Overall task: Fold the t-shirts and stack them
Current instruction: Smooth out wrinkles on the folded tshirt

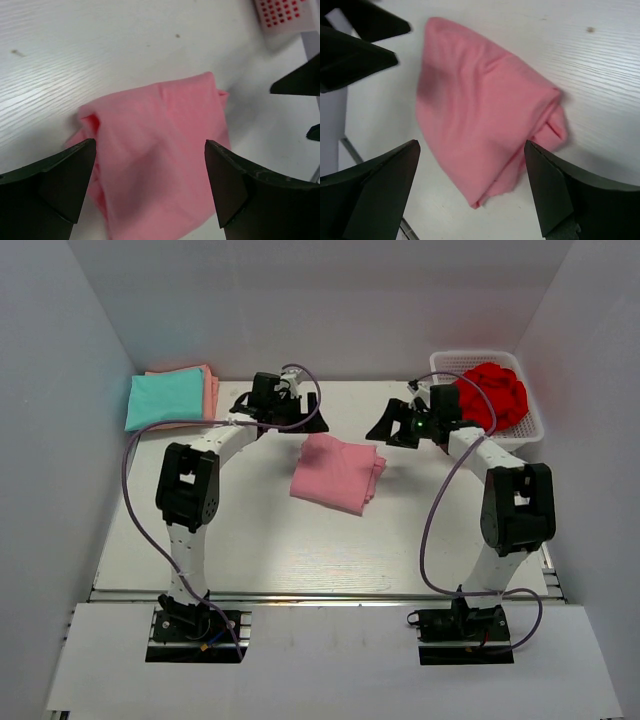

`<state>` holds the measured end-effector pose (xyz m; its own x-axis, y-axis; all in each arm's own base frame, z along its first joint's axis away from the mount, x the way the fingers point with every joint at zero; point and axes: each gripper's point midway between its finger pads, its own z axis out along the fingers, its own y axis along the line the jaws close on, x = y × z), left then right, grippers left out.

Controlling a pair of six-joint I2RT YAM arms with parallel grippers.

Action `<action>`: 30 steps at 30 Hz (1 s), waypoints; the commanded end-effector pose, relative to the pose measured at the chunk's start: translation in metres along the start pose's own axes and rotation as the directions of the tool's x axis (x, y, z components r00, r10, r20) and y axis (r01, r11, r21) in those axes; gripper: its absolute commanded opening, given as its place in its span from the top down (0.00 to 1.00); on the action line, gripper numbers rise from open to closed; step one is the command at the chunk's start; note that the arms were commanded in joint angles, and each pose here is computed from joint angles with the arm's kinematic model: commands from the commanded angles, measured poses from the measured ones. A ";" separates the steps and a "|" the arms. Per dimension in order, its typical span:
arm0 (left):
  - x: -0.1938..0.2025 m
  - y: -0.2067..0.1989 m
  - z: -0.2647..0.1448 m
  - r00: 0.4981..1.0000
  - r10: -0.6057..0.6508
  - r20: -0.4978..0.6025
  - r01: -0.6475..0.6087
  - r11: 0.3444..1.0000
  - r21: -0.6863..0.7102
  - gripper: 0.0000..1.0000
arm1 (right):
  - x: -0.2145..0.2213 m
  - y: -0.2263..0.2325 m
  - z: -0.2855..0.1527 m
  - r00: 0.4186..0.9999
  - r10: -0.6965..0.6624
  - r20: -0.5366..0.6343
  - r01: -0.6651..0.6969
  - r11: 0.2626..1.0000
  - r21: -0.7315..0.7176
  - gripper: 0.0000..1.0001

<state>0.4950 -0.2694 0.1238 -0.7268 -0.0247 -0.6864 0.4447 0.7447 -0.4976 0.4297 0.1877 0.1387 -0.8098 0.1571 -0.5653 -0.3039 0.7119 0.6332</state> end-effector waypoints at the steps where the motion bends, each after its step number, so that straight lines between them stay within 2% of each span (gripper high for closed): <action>1: -0.010 -0.044 -0.001 0.996 0.079 0.037 -0.084 0.977 0.197 0.00 | -0.004 0.040 0.008 0.997 -0.058 0.050 0.065 0.986 -0.155 0.10; 4: -0.005 -0.034 0.018 0.997 0.073 0.020 -0.075 0.976 0.205 0.00 | -0.002 0.045 0.023 0.998 -0.039 0.058 0.049 0.982 -0.183 0.10; 8: 0.015 -0.013 0.044 0.998 0.049 -0.039 -0.041 0.983 0.181 0.00 | 0.023 0.023 0.053 0.996 0.091 -0.024 -0.094 0.980 -0.176 0.10; 10: 0.025 -0.003 0.051 0.997 0.019 -0.071 -0.006 0.983 0.185 0.00 | 0.030 0.010 0.062 0.990 0.141 -0.024 -0.143 0.977 -0.156 0.10; 11: 0.038 0.006 0.059 0.995 -0.008 -0.100 0.026 0.984 0.175 0.00 | 0.041 -0.010 0.072 0.974 0.220 -0.049 -0.224 0.967 -0.117 0.10; 15: 0.061 0.020 0.065 0.985 -0.070 -0.156 0.094 0.984 0.154 0.00 | 0.065 -0.062 0.087 0.926 0.377 -0.033 -0.376 0.926 0.036 0.10; 20: 0.067 0.019 0.062 0.985 -0.063 -0.162 0.090 0.982 0.164 0.00 | 0.089 -0.099 0.084 0.895 0.447 -0.005 -0.439 0.881 0.175 0.10; 24: 0.044 0.005 0.047 0.994 0.003 -0.109 0.017 0.982 0.186 0.00 | 0.069 -0.083 0.073 0.942 0.334 0.013 -0.333 0.935 0.119 0.10; 27: 0.011 -0.007 0.034 0.997 0.057 -0.048 -0.047 0.983 0.179 0.00 | 0.041 -0.051 0.063 0.989 0.145 0.031 -0.145 0.989 0.016 0.10; 28: 0.002 -0.014 0.025 0.996 0.084 -0.039 -0.076 0.981 0.181 0.00 | 0.022 -0.028 0.051 0.995 0.069 0.069 -0.067 0.997 -0.025 0.10; 30: -0.015 -0.019 0.017 0.993 0.116 -0.001 -0.115 0.985 0.130 0.00 | 0.018 -0.019 0.044 0.995 -0.020 0.094 0.025 0.998 -0.052 0.10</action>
<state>0.4960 -0.2980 0.0580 -0.7813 0.0589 -0.6214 0.5121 0.6296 -0.5842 0.4427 0.2147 0.0634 -0.8397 0.2948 -0.4561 -0.1837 0.6362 0.7493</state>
